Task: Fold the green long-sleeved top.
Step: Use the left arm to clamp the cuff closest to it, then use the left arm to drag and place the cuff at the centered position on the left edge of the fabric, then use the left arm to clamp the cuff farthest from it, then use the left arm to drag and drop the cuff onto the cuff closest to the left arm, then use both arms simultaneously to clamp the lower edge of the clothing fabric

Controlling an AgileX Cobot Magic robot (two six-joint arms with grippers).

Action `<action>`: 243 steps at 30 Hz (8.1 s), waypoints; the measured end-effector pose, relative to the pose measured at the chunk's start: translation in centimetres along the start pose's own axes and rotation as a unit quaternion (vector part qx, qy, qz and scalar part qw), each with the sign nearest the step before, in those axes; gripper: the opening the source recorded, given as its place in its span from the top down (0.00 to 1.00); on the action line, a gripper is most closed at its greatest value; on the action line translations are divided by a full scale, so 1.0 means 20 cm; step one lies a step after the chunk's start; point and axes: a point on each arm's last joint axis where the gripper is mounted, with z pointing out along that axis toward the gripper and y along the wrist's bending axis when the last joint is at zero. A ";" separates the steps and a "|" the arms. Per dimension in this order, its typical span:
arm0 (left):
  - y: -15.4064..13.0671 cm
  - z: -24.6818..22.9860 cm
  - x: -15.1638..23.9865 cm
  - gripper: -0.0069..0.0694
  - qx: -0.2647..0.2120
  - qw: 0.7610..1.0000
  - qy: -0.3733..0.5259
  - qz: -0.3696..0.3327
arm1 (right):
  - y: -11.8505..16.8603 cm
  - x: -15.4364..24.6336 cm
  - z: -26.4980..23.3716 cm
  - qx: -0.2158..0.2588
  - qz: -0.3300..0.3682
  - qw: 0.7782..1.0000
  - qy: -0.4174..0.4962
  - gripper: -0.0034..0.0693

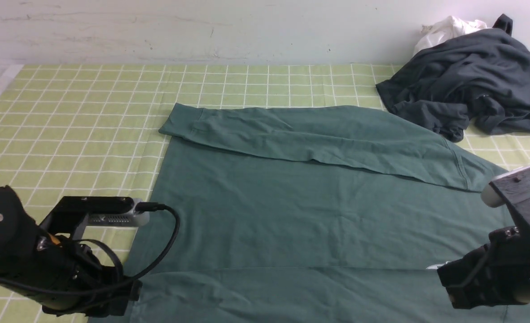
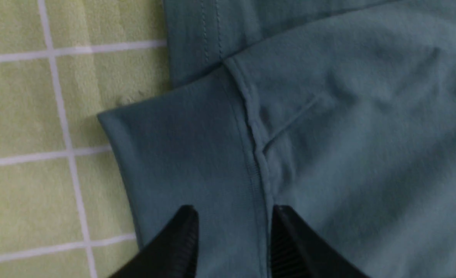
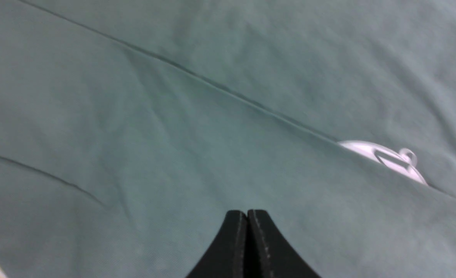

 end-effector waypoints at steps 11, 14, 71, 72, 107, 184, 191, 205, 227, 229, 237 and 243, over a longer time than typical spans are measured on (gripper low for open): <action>0.05 0.11 -0.15 0.27 -0.006 0.998 0.052 -0.018 | 0.03 -0.02 0.00 -0.029 -0.030 0.999 -0.022 0.97; 0.11 0.12 -0.17 0.27 -0.006 0.997 0.066 -0.033 | 0.03 -0.02 0.00 -0.030 -0.029 0.999 -0.022 0.97; 0.20 0.50 -1.51 0.32 -0.006 0.984 -0.172 0.037 | 0.03 -0.04 0.00 -0.028 -0.023 0.999 -0.040 0.97; 0.20 0.50 -1.52 0.32 -0.006 0.984 -0.174 0.038 | 0.03 -0.04 0.00 -0.028 -0.023 0.999 -0.040 0.97; -0.01 -0.03 -0.65 0.90 -0.007 0.990 0.049 0.134 | 0.03 -0.03 0.00 -0.035 -0.024 0.999 -0.033 0.97; -0.30 0.01 0.11 0.92 -0.017 0.867 0.160 0.471 | 0.12 -0.02 -0.01 -0.127 -0.081 0.988 -0.029 0.97; -0.29 0.01 0.18 0.87 -0.003 0.890 0.166 0.424 | 0.13 -0.03 -0.02 -0.139 -0.098 0.985 -0.041 0.97; -0.24 0.20 0.16 0.38 -0.032 0.851 0.171 0.496 | 0.15 -0.02 -0.02 -0.163 -0.102 0.980 -0.042 0.97; -0.25 -0.11 0.18 0.91 -0.053 0.896 0.117 0.426 | 0.19 -0.02 -0.16 -0.149 -0.219 0.959 -0.100 0.97; -0.24 -0.14 0.19 0.91 -0.066 0.901 0.110 0.415 | 0.17 -0.03 -0.18 -0.112 -0.245 0.956 -0.114 0.96; -0.23 -0.21 0.19 0.91 -0.079 0.911 0.080 0.396 | 0.03 0.08 -0.06 -0.037 -0.356 0.932 0.065 0.68; -0.24 -0.20 0.17 0.91 -0.079 0.912 0.048 0.399 | -0.10 0.14 0.07 -0.006 -0.431 0.881 0.194 0.46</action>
